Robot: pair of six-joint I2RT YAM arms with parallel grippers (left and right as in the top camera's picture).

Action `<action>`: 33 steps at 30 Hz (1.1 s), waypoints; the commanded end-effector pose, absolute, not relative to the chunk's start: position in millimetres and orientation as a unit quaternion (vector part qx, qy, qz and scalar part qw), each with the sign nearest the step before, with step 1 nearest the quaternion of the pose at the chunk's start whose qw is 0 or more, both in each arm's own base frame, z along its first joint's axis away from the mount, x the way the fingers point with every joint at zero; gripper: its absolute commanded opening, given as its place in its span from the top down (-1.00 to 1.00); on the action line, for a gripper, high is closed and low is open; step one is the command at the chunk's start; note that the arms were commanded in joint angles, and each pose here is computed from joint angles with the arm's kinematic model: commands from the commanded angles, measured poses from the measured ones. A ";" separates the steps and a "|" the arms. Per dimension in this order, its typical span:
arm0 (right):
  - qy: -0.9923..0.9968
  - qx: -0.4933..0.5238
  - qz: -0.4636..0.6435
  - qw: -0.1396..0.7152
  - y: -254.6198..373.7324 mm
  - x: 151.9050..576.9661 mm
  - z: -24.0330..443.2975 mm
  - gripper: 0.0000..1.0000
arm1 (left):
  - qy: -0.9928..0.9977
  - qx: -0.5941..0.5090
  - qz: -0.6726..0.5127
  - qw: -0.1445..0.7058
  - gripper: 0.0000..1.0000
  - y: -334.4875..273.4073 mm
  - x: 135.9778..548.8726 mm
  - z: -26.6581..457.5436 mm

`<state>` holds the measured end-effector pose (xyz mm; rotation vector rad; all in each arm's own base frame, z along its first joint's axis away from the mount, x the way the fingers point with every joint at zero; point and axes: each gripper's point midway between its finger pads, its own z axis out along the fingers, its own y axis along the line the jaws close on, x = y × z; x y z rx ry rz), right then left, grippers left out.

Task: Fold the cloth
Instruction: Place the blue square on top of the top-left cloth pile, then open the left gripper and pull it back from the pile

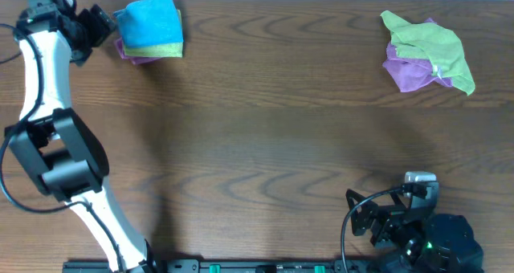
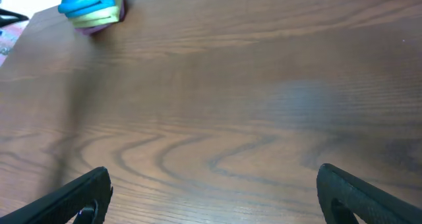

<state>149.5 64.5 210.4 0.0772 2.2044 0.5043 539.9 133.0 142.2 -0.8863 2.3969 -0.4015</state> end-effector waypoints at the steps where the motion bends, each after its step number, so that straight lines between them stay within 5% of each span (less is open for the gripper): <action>1: 0.882 0.044 0.199 0.425 61.7 150.3 208.4 -0.98 | 0.893 -0.321 -0.135 0.283 -0.85 136.9 535.3 158.7; 16: 0.882 0.044 0.199 0.425 61.7 150.3 208.5 -0.98 | 0.963 -0.189 -0.091 0.172 -0.90 72.9 474.1 159.2; 33: 0.882 0.044 0.199 0.425 61.7 150.3 208.4 -0.98 | 0.967 -0.098 -0.112 0.208 -0.91 -12.9 456.8 219.4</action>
